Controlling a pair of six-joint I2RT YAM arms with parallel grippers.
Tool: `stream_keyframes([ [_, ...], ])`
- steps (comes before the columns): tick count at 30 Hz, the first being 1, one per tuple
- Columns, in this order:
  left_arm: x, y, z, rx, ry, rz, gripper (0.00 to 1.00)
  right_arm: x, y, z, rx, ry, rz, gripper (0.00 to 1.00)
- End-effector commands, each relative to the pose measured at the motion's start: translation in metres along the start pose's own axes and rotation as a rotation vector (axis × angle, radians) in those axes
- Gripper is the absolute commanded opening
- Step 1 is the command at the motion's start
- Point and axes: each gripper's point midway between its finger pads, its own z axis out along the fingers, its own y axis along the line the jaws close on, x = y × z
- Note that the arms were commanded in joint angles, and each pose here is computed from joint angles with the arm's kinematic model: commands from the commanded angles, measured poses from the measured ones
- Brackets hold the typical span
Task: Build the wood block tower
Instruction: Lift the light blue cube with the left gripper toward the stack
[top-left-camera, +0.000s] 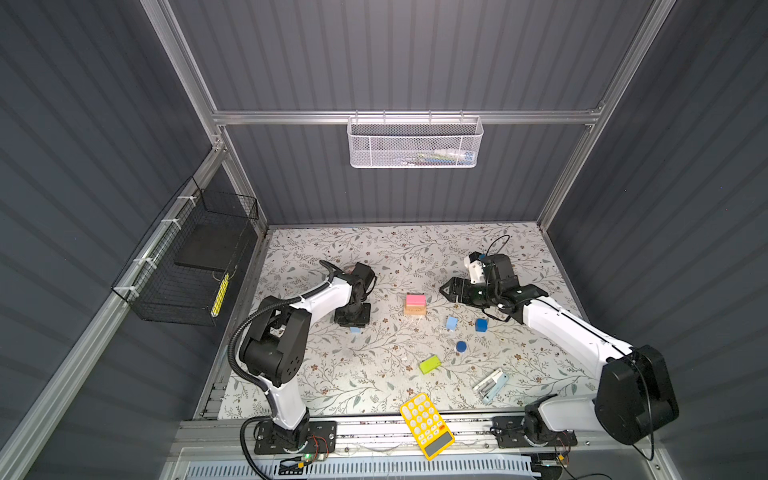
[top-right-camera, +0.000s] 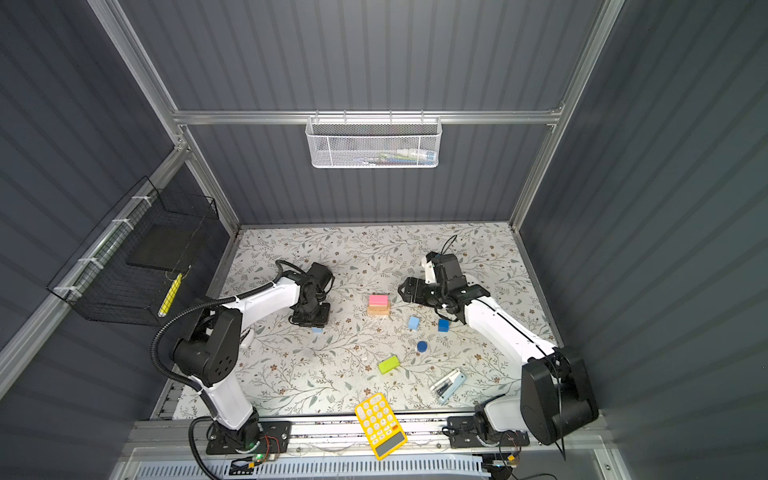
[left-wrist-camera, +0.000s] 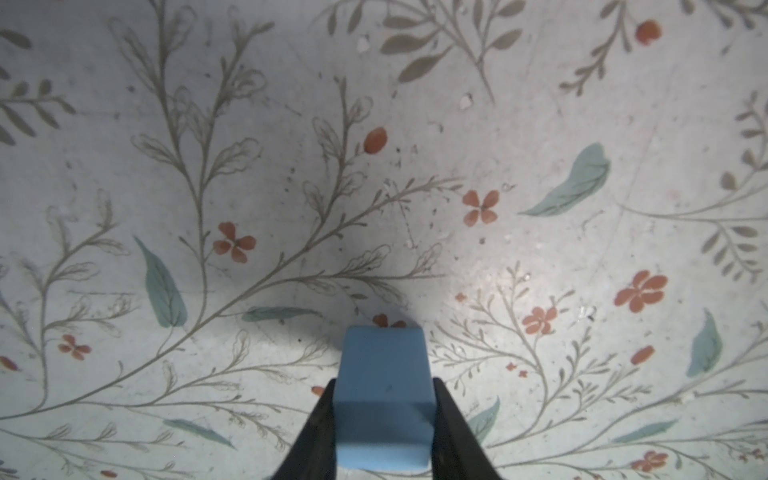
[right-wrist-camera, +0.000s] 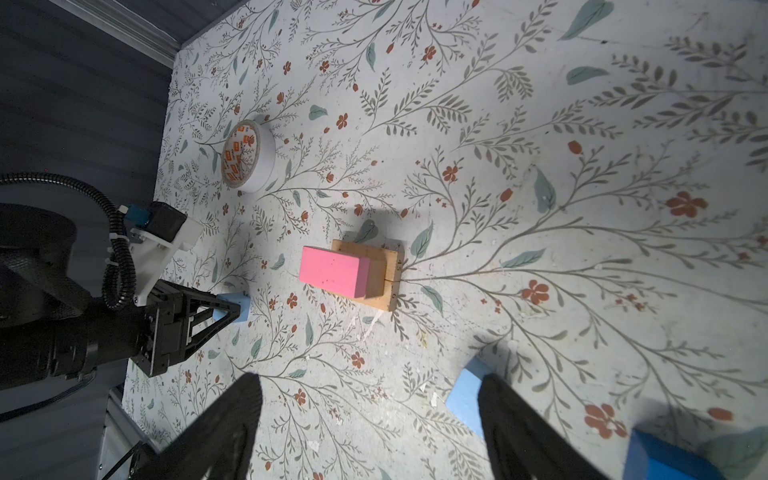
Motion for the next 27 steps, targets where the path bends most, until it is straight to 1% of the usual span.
stream_keyframes([
  [1,-0.001,0.0,-0.002,-0.021,0.012,0.001,0.3,0.001,-0.003,0.004,0.003,0.009,0.006,0.83],
  [4,-0.002,-0.001,-0.003,-0.024,0.011,0.003,0.26,0.001,-0.003,0.004,0.003,0.008,0.007,0.83],
  [7,-0.005,-0.002,-0.007,-0.017,0.001,-0.002,0.18,0.001,-0.004,0.004,0.006,0.007,0.006,0.83],
  [13,-0.023,-0.009,-0.035,0.008,-0.06,-0.027,0.11,0.003,-0.006,0.004,0.014,0.007,0.001,0.82],
  [17,-0.036,-0.02,-0.053,0.044,-0.087,-0.031,0.04,0.005,-0.011,0.003,0.026,0.007,0.003,0.82],
  [18,-0.044,-0.024,-0.062,0.053,-0.108,-0.031,0.02,0.005,-0.012,0.003,0.028,0.007,0.005,0.82],
  [22,-0.057,-0.037,-0.075,0.046,-0.129,-0.005,0.01,0.007,-0.016,0.002,0.035,0.003,0.008,0.82],
  [25,-0.067,-0.054,-0.081,0.043,-0.14,0.029,0.01,0.008,-0.02,0.0,0.041,-0.002,0.012,0.82],
  [27,-0.067,-0.064,-0.081,0.034,-0.123,0.051,0.0,0.009,-0.024,-0.001,0.045,-0.003,0.016,0.82],
])
